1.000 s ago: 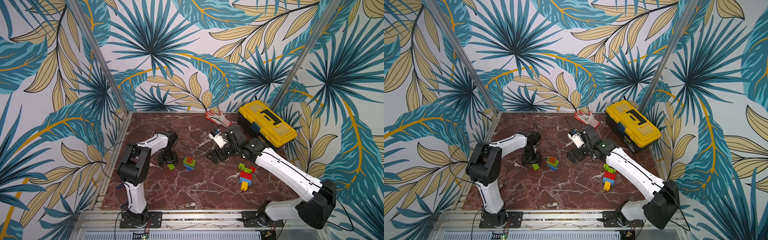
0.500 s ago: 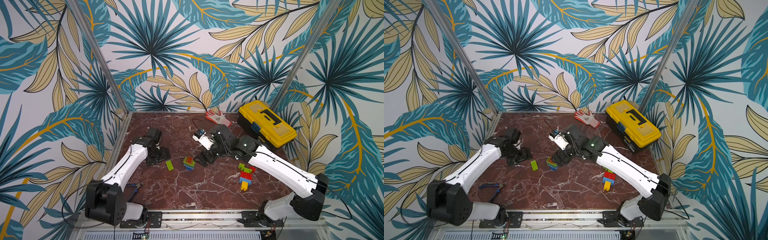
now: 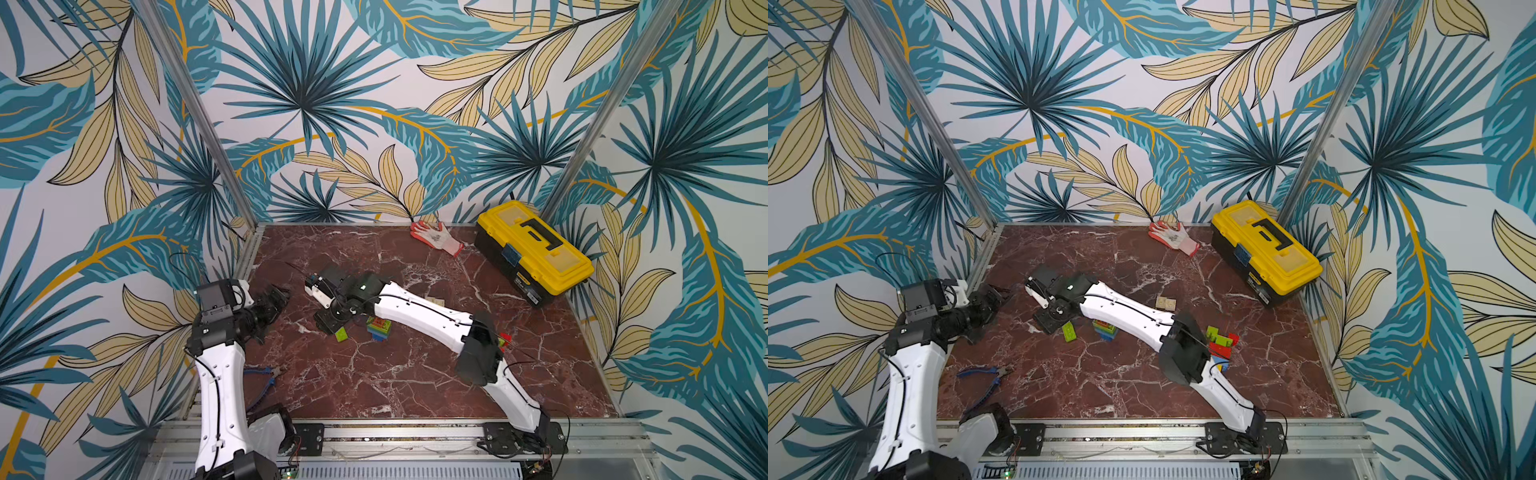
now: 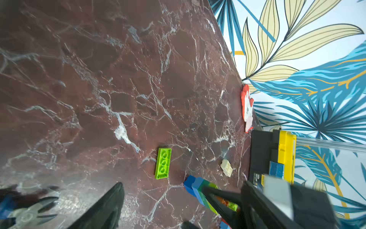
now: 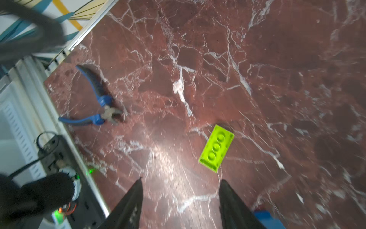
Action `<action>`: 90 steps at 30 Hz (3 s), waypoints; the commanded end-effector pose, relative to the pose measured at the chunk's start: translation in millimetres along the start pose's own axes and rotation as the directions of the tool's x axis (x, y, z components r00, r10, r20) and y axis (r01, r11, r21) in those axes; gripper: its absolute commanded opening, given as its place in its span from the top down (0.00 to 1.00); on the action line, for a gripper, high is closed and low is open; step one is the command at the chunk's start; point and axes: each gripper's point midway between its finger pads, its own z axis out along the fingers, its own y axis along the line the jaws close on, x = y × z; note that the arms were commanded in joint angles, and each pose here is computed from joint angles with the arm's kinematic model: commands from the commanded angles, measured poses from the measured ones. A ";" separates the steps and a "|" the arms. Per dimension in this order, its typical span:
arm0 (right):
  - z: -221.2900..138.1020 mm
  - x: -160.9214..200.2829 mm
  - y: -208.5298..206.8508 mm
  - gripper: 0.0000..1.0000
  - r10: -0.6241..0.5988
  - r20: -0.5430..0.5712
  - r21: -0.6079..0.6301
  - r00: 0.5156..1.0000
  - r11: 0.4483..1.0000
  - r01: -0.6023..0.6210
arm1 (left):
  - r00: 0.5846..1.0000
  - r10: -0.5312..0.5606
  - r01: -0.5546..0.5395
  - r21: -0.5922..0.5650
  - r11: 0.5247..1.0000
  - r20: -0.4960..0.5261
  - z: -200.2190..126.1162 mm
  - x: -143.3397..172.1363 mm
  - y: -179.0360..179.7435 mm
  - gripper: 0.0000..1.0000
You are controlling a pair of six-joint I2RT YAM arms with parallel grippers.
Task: Assemble a carrot with lego
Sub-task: Pick up the lego brick from the center of the board, then assemble the lego brick with the lego brick.
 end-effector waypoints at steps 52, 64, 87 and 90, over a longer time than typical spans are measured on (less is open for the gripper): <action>-137.4 -16.5 -75.3 0.74 0.119 0.067 -0.085 0.991 0.990 -0.114 | 0.999 0.050 -0.045 0.200 0.979 -0.019 -3.6 5.3 -33.8 0.05; -155.1 87.6 -114.4 0.74 -0.056 -0.197 0.061 0.979 0.996 0.070 | 0.881 0.238 -0.151 0.234 0.960 -0.409 113.8 119.1 -60.1 0.04; -79.0 76.6 -102.6 0.74 -0.175 -0.246 0.122 0.953 0.970 0.210 | 0.826 0.280 -0.137 0.306 0.942 -0.490 160.2 151.2 -32.6 0.03; -75.4 75.3 -101.7 0.74 -0.182 -0.248 0.113 0.951 0.970 0.215 | 0.820 0.285 -0.138 0.312 0.940 -0.497 159.9 153.3 -32.0 0.03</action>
